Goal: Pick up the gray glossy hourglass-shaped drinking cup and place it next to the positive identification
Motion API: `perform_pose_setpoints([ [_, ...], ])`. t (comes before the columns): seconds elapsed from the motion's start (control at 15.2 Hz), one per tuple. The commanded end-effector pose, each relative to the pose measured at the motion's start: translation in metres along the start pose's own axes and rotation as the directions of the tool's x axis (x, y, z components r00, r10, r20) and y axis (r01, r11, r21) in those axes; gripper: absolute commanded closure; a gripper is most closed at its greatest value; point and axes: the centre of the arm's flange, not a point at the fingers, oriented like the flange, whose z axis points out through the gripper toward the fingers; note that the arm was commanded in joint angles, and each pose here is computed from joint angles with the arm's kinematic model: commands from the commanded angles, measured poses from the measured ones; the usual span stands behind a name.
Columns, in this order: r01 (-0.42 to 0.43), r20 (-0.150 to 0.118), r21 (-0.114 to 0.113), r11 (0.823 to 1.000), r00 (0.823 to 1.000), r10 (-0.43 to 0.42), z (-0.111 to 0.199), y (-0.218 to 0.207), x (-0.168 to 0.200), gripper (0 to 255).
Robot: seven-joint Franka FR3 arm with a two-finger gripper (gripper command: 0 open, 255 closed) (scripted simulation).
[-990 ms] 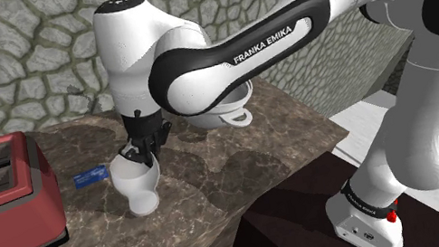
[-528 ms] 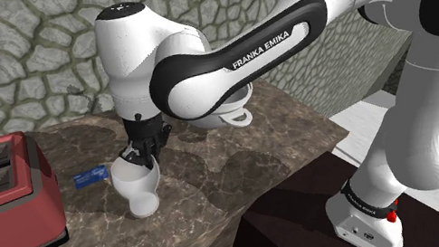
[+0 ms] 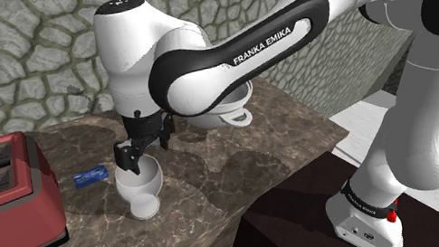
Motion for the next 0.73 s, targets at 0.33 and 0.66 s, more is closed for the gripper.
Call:
perform_pose_setpoints([
  [0.33, 0.0, 0.0, 0.0, 1.0, 1.0, 0.0, -0.043, 0.0, 0.0, 0],
  [0.66, 0.0, 0.0, 0.0, 1.0, 1.0, 0.0, -0.043, 0.0, 0.0, 0],
])
